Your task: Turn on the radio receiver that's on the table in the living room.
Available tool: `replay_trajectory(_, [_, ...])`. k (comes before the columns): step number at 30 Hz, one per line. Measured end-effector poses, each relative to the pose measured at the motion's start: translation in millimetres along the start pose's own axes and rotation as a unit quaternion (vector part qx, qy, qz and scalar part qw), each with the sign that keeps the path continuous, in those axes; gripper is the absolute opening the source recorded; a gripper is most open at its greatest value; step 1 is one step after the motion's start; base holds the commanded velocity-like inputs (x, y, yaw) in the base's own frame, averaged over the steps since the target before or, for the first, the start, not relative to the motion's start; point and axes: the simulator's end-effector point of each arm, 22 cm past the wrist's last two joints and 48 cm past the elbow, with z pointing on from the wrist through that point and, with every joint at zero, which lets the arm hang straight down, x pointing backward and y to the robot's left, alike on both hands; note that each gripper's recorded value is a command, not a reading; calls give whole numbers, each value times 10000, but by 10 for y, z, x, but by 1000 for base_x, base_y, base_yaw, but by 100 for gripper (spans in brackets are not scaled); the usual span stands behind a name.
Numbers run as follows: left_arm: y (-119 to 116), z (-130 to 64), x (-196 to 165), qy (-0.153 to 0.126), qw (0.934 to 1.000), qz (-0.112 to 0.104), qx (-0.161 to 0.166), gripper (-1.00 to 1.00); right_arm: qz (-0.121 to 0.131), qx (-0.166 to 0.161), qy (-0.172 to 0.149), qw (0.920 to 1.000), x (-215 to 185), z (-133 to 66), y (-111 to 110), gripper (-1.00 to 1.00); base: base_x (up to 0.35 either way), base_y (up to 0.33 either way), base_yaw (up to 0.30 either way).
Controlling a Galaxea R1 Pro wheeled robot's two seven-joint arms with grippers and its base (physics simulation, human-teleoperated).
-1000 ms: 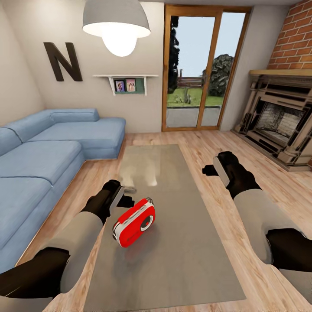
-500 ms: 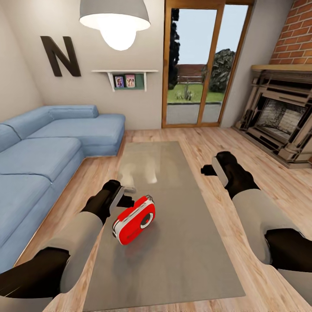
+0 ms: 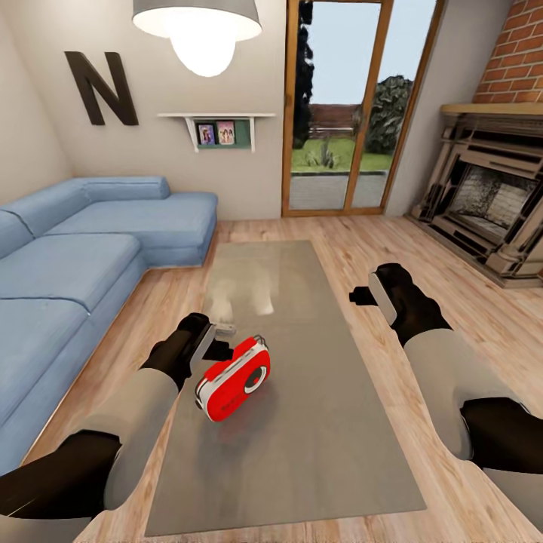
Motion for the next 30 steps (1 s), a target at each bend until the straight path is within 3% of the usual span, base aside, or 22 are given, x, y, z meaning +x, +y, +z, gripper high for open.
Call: replay_trajectory(30, [-5,273,162,237,9997,-2,24,100,-68,-59,230,9997,208,271,152,100,0,0,0])
